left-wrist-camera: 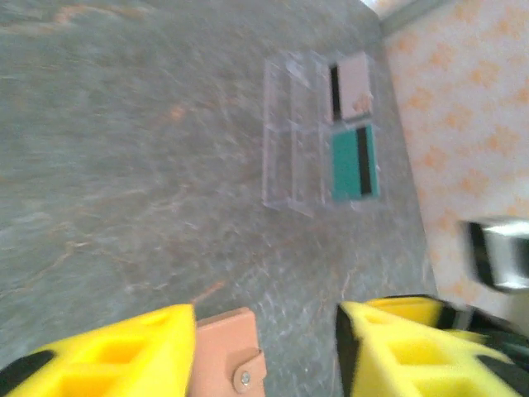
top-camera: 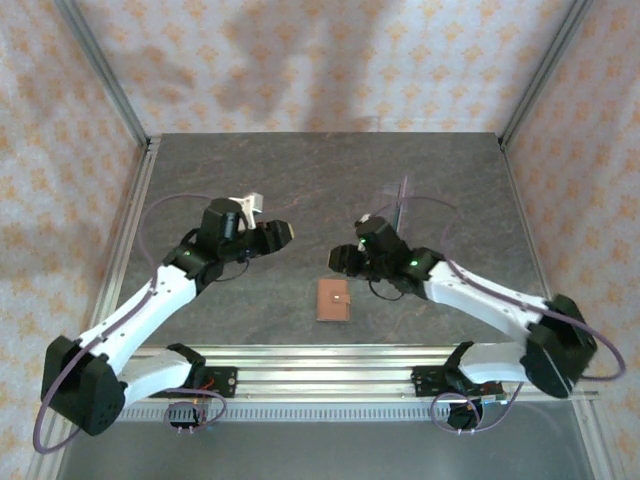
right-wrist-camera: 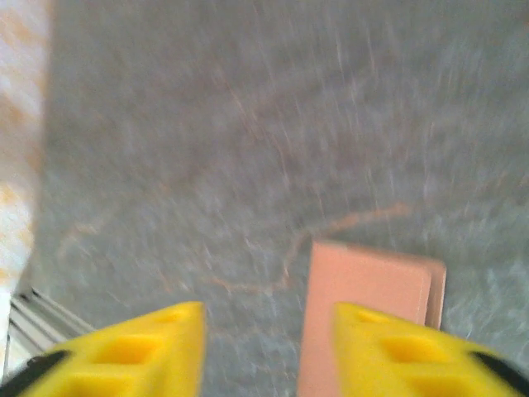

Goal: Put the credit cards into the card holder

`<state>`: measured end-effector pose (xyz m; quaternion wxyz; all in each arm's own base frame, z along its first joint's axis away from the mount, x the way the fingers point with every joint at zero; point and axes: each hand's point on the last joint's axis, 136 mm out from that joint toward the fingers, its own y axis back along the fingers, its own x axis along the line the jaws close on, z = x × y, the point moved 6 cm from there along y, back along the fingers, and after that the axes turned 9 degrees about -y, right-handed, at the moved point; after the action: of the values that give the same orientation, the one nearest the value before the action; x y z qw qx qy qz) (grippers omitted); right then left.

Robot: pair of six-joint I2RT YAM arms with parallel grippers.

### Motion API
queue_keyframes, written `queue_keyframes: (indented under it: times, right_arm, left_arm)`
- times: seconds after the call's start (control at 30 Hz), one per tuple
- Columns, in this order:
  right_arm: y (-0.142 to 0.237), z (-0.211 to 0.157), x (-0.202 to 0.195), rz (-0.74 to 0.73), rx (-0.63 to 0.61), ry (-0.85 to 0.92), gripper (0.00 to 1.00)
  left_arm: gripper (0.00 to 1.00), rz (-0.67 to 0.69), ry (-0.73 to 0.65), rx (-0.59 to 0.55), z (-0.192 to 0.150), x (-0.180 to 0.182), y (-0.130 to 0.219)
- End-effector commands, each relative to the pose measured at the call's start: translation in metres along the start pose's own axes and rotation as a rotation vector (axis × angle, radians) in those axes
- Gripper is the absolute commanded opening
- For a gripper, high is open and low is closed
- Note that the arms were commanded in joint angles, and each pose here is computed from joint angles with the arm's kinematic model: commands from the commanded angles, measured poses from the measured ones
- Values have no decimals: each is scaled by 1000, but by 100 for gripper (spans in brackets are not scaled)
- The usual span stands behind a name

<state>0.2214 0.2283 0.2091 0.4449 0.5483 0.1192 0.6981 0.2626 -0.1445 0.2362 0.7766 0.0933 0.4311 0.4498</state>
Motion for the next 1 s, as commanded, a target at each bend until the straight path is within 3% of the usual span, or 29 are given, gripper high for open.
queue_keyframes:
  times: [0.0, 0.07, 0.1, 0.13, 0.17, 0.3, 0.43, 0.57, 0.67, 0.8, 0.9, 0.97]
  right_arm:
    - [51, 38, -4, -81, -300, 41, 83]
    - [76, 49, -13, -126, -432, 67, 99]
    - [87, 52, -17, -150, -494, 88, 99]
    - [96, 55, -21, -167, -541, 110, 100]
    - [106, 58, -26, -191, -594, 133, 100]
    - [131, 71, -45, -310, -744, 207, 99]
    - [123, 81, -80, -333, -786, 315, 99]
    - [118, 96, -137, -358, -824, 164, 99]
    - [110, 102, -179, -367, -842, 72, 99]
    - [98, 98, -224, -541, -925, 68, 100]
    - [85, 102, -236, -553, -890, 75, 100]
    - [81, 108, -234, -534, -897, 99, 100]
  left_arm:
    - [60, 178, -91, -24, 2, 18, 26]
    - [64, 239, -140, -70, 8, 21, 40]
    - [69, 260, -163, -96, 10, 22, 45]
    - [80, 284, -181, -122, 12, 24, 49]
    - [99, 318, -198, -148, 14, 28, 53]
    - [99, 502, -287, -196, 20, 45, 65]
    - [100, 633, -326, -230, 21, 67, 65]
    - [100, 672, -254, -277, 20, 97, 62]
    - [100, 793, -281, -327, 22, 120, 64]
    - [100, 939, -363, -370, 17, 149, 61]
    - [100, 890, -546, -411, 8, 158, 42]
    - [100, 879, -595, -465, 2, 165, 36]
